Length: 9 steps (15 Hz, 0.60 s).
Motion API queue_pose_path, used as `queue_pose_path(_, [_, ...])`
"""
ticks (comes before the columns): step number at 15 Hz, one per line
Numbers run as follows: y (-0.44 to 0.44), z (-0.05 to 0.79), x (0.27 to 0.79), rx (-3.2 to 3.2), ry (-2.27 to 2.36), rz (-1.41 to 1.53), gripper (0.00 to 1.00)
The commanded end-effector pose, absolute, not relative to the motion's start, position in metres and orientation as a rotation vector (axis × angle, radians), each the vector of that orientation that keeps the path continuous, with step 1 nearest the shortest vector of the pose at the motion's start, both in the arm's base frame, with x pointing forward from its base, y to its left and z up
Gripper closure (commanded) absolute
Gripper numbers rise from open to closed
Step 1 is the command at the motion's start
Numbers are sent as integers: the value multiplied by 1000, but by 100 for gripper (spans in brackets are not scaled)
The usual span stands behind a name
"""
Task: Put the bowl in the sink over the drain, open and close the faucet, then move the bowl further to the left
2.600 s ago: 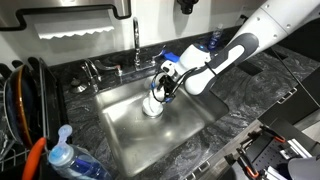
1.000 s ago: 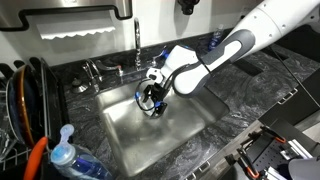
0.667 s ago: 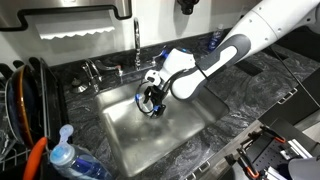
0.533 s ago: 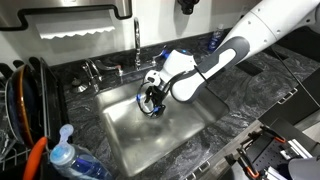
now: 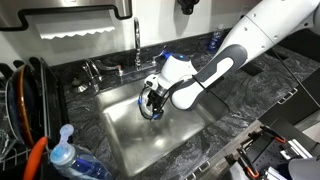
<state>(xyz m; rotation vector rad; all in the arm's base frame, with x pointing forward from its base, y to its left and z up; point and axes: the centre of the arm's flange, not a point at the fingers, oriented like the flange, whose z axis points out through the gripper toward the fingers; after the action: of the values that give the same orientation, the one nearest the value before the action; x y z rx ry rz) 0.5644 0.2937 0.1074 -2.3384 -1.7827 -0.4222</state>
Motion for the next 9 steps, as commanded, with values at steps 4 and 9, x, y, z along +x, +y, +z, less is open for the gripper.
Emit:
queue_pose_path(4, [305, 105, 550, -2391, -1770, -435, 48])
queue_pose_path(9, [313, 109, 546, -2411, -1804, -481, 83])
